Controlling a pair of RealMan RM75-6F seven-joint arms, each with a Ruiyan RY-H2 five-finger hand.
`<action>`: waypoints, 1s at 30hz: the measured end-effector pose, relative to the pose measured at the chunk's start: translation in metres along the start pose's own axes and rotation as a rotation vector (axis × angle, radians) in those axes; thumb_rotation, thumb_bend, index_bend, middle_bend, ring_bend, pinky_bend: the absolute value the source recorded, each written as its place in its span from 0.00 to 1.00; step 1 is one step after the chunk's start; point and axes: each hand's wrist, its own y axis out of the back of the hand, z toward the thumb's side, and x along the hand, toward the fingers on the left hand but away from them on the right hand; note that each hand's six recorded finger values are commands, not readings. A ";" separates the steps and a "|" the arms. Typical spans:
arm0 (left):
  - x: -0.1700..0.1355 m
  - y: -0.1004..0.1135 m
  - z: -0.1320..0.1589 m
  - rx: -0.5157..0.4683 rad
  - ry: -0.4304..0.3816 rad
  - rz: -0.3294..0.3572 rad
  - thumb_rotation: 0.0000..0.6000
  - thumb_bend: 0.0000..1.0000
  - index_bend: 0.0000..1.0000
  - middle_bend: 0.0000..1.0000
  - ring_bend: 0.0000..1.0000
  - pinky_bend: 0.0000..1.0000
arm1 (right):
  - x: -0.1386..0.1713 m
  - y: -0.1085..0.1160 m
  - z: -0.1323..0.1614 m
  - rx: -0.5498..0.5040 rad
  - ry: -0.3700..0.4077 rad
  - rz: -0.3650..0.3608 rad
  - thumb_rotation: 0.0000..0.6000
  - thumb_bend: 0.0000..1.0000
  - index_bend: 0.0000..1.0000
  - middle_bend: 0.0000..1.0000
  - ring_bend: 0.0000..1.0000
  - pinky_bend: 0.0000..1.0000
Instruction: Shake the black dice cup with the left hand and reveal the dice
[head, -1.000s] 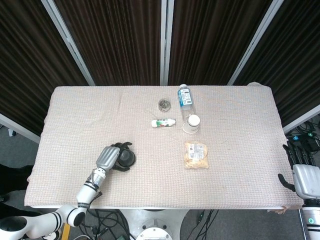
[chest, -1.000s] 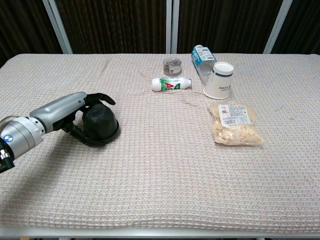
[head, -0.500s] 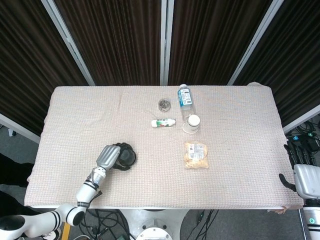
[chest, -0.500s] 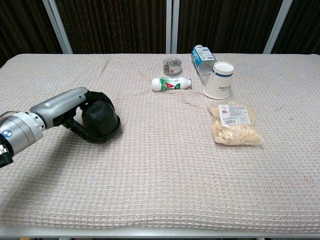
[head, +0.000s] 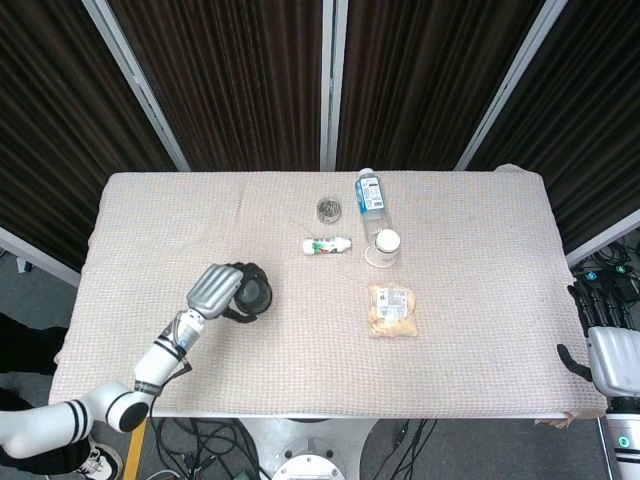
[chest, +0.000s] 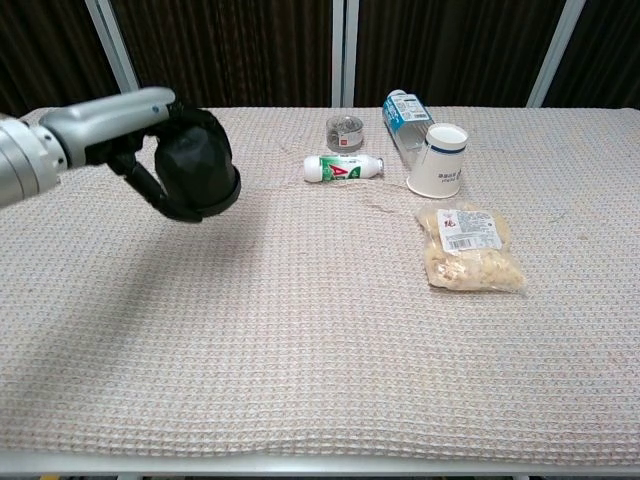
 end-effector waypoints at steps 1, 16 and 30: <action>0.002 0.011 0.004 0.019 -0.007 0.008 1.00 0.09 0.43 0.45 0.38 0.47 | 0.000 0.001 0.002 -0.003 0.008 -0.008 1.00 0.19 0.00 0.00 0.00 0.00; 0.008 0.019 -0.011 0.052 0.095 0.007 1.00 0.09 0.40 0.46 0.38 0.48 | 0.000 -0.001 -0.003 -0.017 0.009 -0.014 1.00 0.19 0.00 0.00 0.00 0.00; 0.028 0.053 0.025 -0.007 -0.001 0.247 1.00 0.09 0.41 0.46 0.38 0.48 | -0.001 -0.004 -0.005 -0.023 0.003 -0.004 1.00 0.19 0.00 0.00 0.00 0.00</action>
